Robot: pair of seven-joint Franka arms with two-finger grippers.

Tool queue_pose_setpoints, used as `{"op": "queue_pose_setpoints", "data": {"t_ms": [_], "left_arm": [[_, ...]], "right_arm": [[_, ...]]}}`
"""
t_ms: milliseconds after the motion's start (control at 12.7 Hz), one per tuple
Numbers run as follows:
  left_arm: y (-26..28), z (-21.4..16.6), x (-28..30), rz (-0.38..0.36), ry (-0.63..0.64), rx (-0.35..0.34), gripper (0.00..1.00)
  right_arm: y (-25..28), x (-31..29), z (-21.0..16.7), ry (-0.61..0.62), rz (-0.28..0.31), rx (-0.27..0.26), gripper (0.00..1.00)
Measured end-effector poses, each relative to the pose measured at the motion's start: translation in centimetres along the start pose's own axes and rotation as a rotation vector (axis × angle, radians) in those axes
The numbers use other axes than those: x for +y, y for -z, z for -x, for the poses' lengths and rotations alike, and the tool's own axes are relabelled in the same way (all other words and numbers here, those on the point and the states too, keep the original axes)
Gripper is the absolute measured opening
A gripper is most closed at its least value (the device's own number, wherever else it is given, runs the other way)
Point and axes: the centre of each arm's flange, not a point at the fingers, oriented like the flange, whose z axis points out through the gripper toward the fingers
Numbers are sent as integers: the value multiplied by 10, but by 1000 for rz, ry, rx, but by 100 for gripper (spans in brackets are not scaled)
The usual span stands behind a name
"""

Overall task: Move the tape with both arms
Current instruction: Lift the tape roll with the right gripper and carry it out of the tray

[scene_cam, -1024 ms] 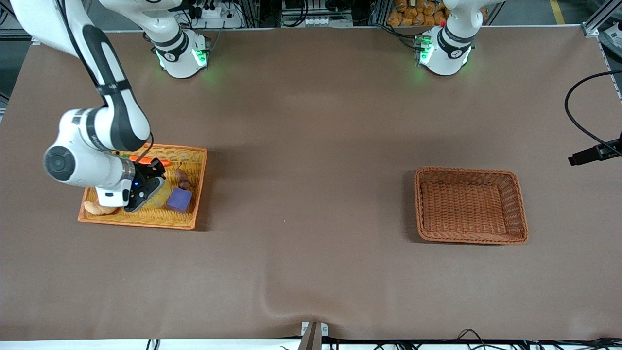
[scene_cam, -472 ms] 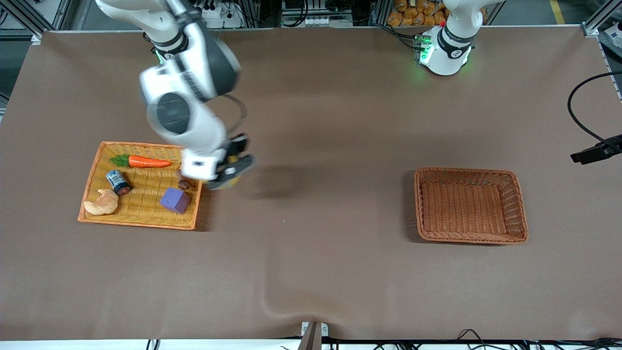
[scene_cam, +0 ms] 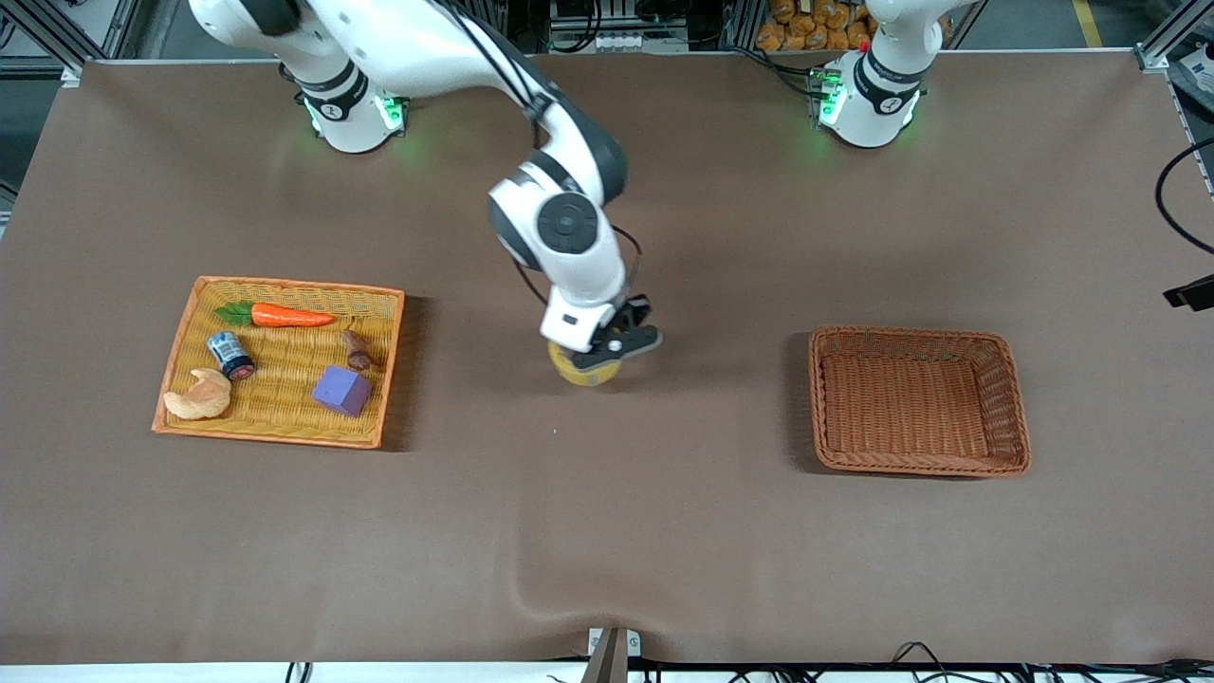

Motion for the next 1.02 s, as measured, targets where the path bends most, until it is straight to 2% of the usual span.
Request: {"op": "queue_pose_setpoints", "data": {"t_ms": [236,630,709,945,1024], "left_arm": [[8,0,-11,5,18,15,100],[16,4,-7,8,10,28,100],[16,4,-8,8,10,28,100],[16,5,-7,8,10,29,100],[17,5,-7,8,10,31,100]], "right_arm": [[-46,-37,13,-29,-2,-1,23],[-55,-33,8,-35,9,1,23],[-54,-33,7,-37,9,3,28],[-40,-29,-5,-47,4,20,62],[-34,-26,-8,-52,15,7,73]]}}
